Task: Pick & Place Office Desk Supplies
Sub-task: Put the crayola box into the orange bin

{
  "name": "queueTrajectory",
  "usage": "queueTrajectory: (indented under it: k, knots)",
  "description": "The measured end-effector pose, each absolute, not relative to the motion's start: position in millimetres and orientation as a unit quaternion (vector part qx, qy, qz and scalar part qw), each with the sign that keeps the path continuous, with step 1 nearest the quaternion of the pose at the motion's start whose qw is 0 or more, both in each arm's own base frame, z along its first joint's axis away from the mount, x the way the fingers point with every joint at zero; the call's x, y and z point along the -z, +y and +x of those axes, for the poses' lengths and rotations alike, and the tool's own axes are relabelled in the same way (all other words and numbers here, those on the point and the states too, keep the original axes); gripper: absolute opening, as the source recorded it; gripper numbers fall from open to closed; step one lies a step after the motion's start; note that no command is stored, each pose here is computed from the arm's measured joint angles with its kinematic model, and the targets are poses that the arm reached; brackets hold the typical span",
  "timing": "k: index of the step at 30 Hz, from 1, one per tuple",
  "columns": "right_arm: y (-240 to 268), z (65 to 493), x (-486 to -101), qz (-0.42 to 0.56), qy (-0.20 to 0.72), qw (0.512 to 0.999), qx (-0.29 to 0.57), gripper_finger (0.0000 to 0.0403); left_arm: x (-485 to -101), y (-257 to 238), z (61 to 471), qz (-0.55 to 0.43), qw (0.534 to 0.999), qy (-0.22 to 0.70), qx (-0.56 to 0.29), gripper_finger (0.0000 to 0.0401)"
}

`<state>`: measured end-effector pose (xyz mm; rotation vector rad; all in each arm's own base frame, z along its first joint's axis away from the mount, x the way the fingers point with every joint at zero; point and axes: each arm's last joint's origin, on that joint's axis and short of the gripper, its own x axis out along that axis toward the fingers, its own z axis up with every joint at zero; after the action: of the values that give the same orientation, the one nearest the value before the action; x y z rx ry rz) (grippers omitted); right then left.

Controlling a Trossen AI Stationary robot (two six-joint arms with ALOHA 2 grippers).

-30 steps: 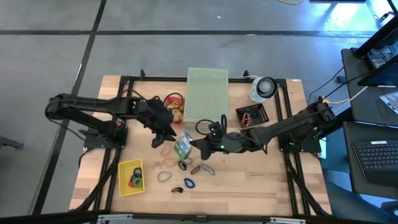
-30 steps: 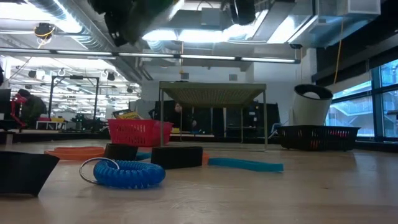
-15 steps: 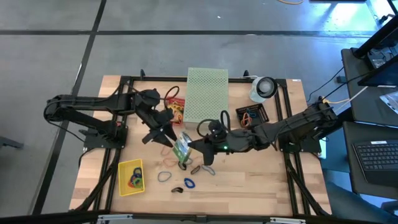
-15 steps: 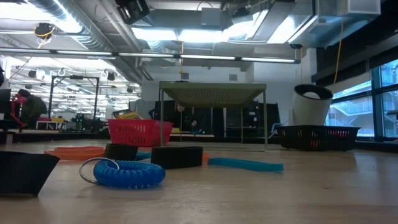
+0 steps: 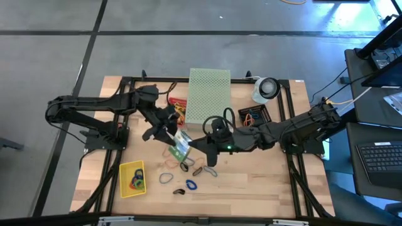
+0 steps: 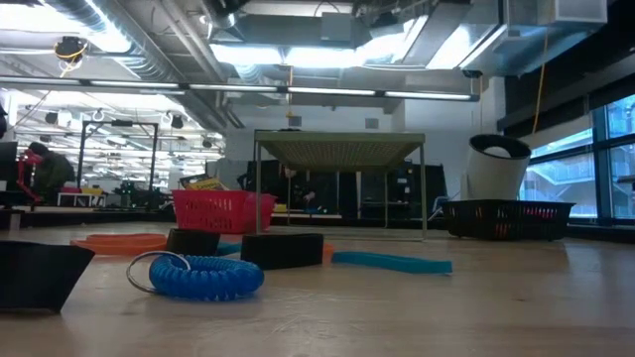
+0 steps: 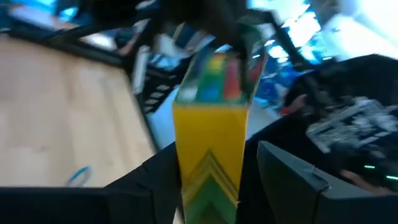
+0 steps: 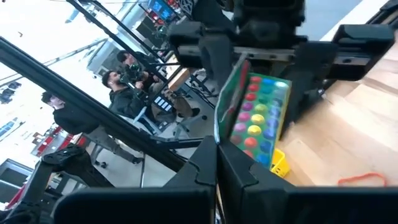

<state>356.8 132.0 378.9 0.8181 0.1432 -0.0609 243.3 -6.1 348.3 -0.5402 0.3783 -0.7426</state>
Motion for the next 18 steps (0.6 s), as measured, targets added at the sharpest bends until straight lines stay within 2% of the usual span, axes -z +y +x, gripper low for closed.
queueTrajectory:
  k: [4, 11, 15, 18]
  knots:
    - [130, 355, -383, 0.389, 0.060, 0.919, 0.026, 0.0000, -355, -7, 246, -0.274, 0.861, 0.165, 0.395, 0.0201]
    - [125, 355, -390, 0.379, 0.038, 0.924, 0.025, 0.0000, -356, -9, 254, -0.282, 0.852, 0.153, 0.414, 0.0196]
    - [123, 355, -392, 0.375, 0.033, 0.926, 0.024, 0.0000, -356, -12, 258, -0.284, 0.855, 0.146, 0.408, 0.0179]
    - [123, 355, -392, 0.374, 0.033, 0.927, 0.020, 0.0000, -354, -15, 259, -0.282, 0.853, 0.149, 0.414, 0.0151]
